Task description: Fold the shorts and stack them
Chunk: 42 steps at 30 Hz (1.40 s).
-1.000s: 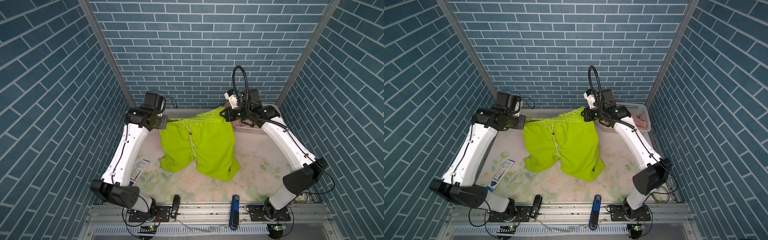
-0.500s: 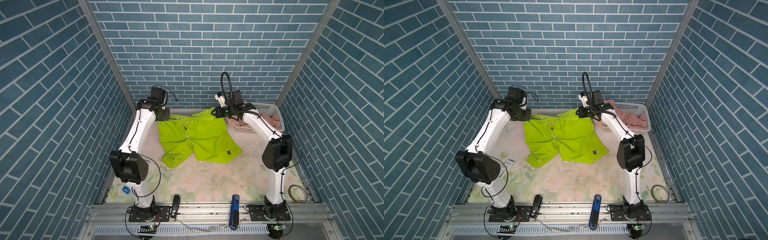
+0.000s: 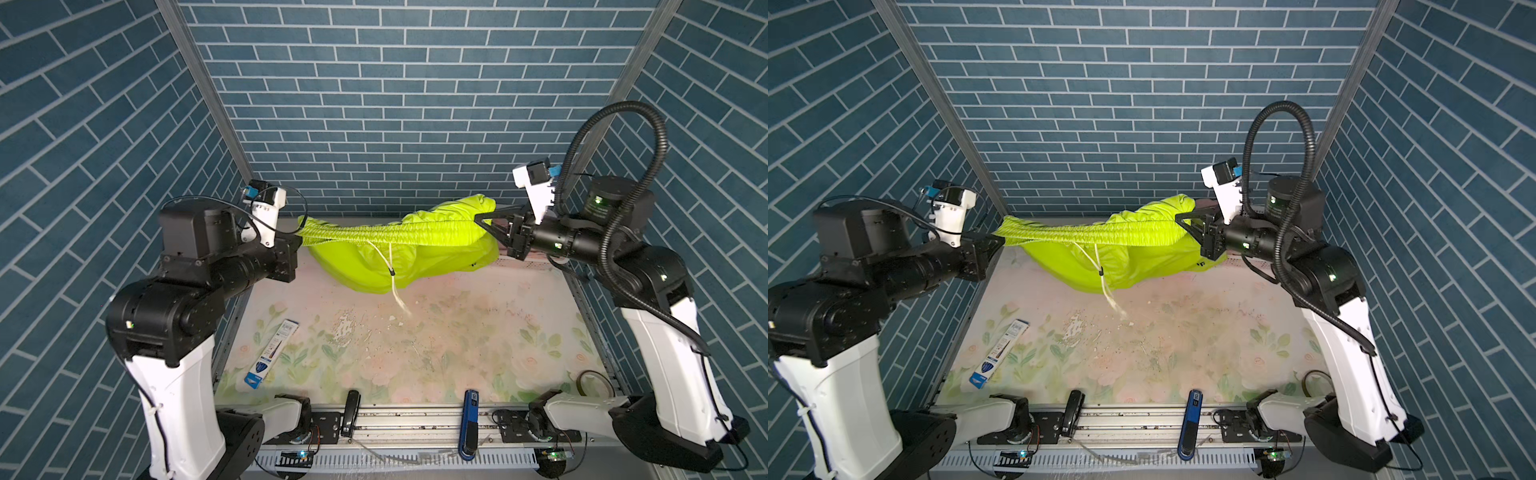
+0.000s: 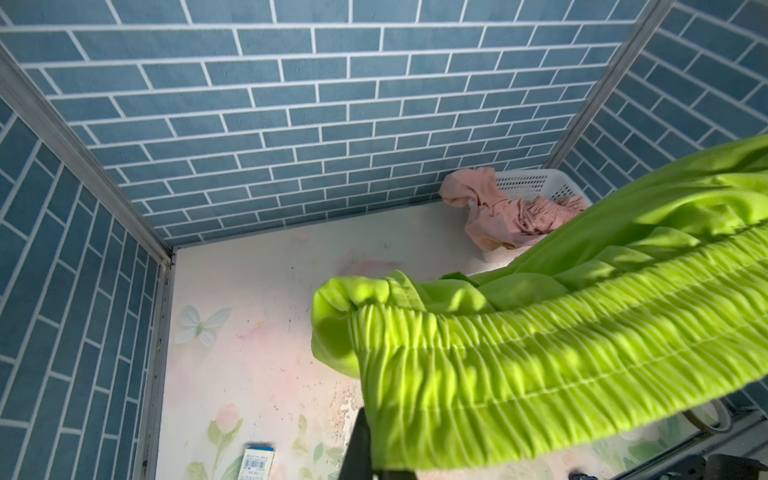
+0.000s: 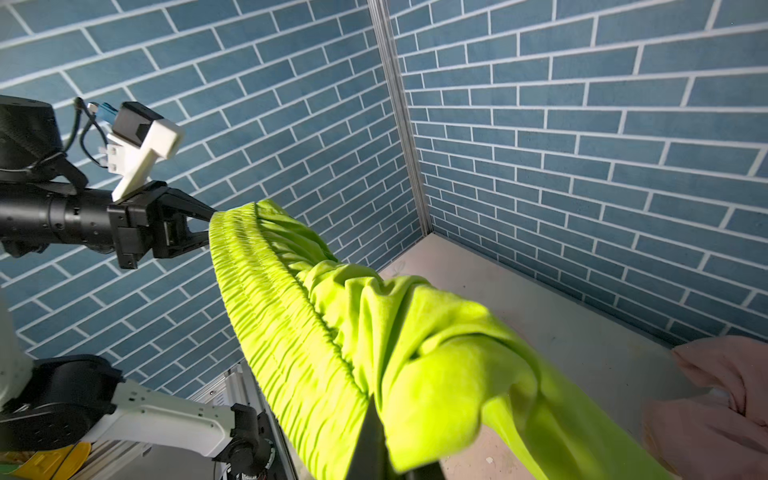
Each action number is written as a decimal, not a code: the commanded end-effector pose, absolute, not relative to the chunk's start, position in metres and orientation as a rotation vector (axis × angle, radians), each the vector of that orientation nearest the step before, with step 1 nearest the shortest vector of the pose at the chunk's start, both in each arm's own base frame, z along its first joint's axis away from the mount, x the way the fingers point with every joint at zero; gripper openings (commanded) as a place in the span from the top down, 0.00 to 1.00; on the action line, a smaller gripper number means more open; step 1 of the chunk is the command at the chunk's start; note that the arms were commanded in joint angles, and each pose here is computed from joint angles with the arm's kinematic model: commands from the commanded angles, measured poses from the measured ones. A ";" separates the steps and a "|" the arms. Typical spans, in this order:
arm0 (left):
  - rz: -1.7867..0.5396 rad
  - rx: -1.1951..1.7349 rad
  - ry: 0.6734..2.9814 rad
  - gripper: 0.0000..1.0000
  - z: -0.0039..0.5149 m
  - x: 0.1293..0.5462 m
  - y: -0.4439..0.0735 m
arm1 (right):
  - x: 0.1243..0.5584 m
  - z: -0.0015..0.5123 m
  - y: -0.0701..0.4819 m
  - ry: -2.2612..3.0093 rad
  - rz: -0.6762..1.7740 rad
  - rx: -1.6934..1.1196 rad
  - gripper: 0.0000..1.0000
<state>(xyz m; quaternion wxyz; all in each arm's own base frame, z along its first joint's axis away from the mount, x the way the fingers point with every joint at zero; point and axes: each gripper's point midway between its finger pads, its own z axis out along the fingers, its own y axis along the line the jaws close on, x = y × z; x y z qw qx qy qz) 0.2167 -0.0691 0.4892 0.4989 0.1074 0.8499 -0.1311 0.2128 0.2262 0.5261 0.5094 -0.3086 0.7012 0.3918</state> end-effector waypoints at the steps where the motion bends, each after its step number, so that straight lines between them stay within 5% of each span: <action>1: -0.223 0.195 2.113 1.00 0.482 0.206 -0.050 | 0.213 0.508 0.219 1.781 0.916 -0.726 1.00; 11: -0.085 0.103 2.276 1.00 0.446 0.241 -0.033 | 0.253 0.460 0.252 1.946 0.972 -0.738 1.00; 25: 0.152 -0.044 2.591 1.00 0.281 0.439 -0.016 | 0.458 0.295 0.329 2.209 0.933 -0.652 1.00; 34: 0.204 -0.130 2.691 1.00 0.168 0.518 0.013 | 0.552 0.206 0.366 2.189 0.938 -0.567 1.00; 35: 0.201 -0.131 2.682 0.90 0.165 0.523 0.014 | 0.557 0.203 0.369 2.174 0.947 -0.556 0.91; 37: 0.179 -0.127 2.674 0.47 0.162 0.531 0.014 | 0.565 0.204 0.375 2.132 0.975 -0.541 0.60; 39: 0.178 -0.132 2.657 0.13 0.172 0.532 0.015 | 0.565 0.215 0.378 2.099 1.000 -0.541 0.45; 40: 0.191 -0.143 2.637 0.03 0.183 0.531 0.017 | 0.563 0.225 0.376 2.086 0.998 -0.542 0.42; 42: 0.190 -0.153 2.603 0.00 0.204 0.524 0.019 | 0.555 0.245 0.372 2.075 0.973 -0.560 0.38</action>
